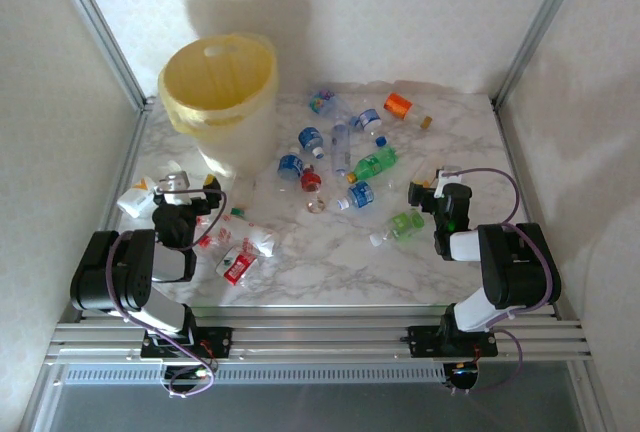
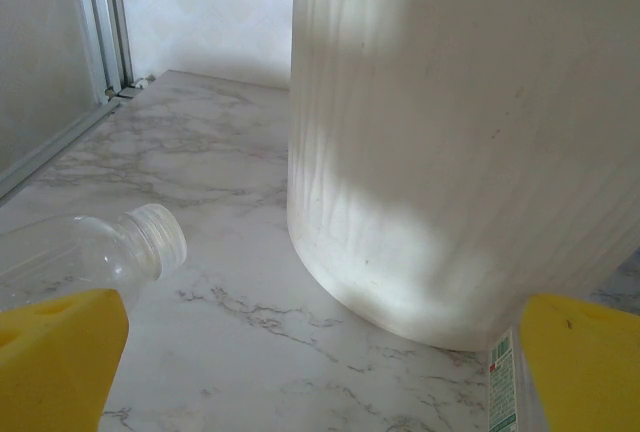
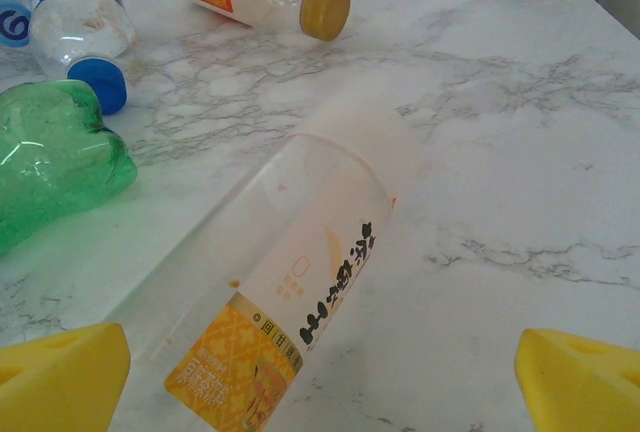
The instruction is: Throw the plastic bottles in the bin
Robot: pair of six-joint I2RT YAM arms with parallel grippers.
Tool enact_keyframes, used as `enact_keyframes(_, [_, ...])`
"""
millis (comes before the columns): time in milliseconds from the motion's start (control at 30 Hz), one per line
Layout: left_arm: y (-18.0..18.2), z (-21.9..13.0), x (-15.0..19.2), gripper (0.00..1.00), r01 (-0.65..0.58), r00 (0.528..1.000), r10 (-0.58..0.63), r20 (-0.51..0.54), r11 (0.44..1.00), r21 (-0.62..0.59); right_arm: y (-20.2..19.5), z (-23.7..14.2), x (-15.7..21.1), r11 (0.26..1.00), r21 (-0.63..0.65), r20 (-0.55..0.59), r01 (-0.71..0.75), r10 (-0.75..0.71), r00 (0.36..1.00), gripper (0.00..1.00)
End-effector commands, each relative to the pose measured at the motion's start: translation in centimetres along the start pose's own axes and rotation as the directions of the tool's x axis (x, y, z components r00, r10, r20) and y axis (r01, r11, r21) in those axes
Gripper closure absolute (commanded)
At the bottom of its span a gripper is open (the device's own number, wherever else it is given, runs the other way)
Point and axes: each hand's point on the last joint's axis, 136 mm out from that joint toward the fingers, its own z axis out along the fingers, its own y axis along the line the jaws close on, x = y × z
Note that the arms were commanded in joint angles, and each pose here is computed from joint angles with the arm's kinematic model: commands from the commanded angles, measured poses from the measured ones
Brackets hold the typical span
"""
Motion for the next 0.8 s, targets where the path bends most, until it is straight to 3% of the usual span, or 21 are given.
enact_keyframes(0, [0.0, 0.0, -1.1, 0.01, 0.013, 0.999, -0.013, 0.032, 1.0, -0.012, 0.4, -0.9, -1.7, 1.0, -0.015, 0.043, 0.026, -0.025, 0.999, 0.01])
enact_keyframes(267, [-0.4, -3.1, -5.3, 0.0, 0.016, 0.99, -0.001, 0.139, 0.994, -0.106, 1.3, -4.1, -4.0, 0.999, 0.018, 0.007, 0.039, -0.039, 0.999, 0.01])
enact_keyframes(400, [-1.2, -4.4, -7.7, 0.01, 0.107, 0.981, -0.091, 0.173, 0.99, -0.088, 2.2, -5.7, -5.7, 0.999, 0.028, -0.038, 0.034, -0.033, 0.999, 0.01])
enact_keyframes(567, [-3.0, -5.9, -9.5, 0.01, 0.191, 0.972, -0.184, 0.144, 0.981, -0.034, 3.5, -8.3, -6.3, 1.0, -0.01, -0.065, -0.013, 0.012, 0.998, 0.01])
enact_keyframes(767, [-5.0, -7.5, -11.0, 0.01, 0.322, 0.947, -0.322, 0.018, 0.947, 0.021, 5.2, -11.2, -7.4, 0.994, -0.092, -0.097, -0.063, 0.054, 0.994, 0.01])
